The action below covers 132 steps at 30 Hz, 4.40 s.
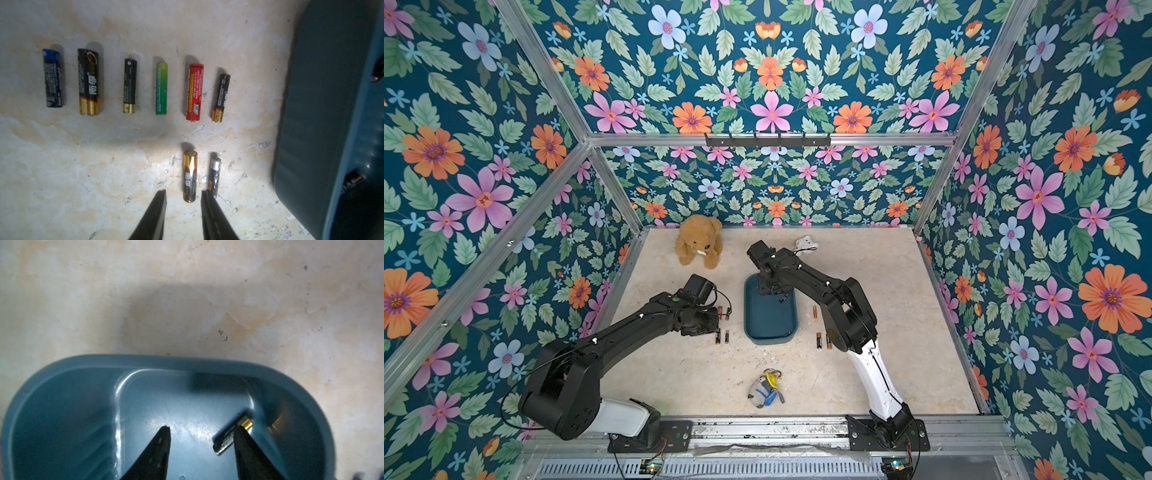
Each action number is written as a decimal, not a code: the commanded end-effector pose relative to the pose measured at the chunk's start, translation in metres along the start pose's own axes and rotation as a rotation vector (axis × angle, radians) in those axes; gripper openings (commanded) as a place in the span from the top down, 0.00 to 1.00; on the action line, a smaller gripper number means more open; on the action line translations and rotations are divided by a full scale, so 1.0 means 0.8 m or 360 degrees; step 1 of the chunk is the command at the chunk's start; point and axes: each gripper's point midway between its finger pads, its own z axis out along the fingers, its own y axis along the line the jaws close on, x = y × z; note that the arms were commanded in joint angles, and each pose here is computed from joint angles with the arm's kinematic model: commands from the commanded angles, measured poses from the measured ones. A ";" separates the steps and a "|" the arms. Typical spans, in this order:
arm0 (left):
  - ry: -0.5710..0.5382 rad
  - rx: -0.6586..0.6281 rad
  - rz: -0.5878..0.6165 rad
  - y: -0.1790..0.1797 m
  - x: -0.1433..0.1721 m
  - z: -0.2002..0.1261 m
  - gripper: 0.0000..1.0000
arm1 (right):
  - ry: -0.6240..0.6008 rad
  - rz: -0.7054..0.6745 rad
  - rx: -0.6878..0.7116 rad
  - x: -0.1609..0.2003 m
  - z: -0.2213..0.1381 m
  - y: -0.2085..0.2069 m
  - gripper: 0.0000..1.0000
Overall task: Take the batteries out of the storage box
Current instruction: Pick up the battery from the storage box, then place the battery at the center of the board.
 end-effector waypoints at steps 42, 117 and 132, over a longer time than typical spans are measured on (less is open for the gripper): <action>0.0004 -0.0005 0.0003 0.001 0.001 0.000 0.65 | 0.0100 0.0224 0.0030 0.033 0.019 -0.041 0.71; -0.0007 0.0045 0.0027 -0.013 -0.012 -0.001 0.65 | 0.0127 0.0309 0.0208 0.217 -0.088 -0.222 0.89; -0.0006 0.0041 0.0015 -0.010 -0.009 -0.002 0.65 | 0.0202 0.0220 0.0177 0.238 -0.061 -0.219 0.87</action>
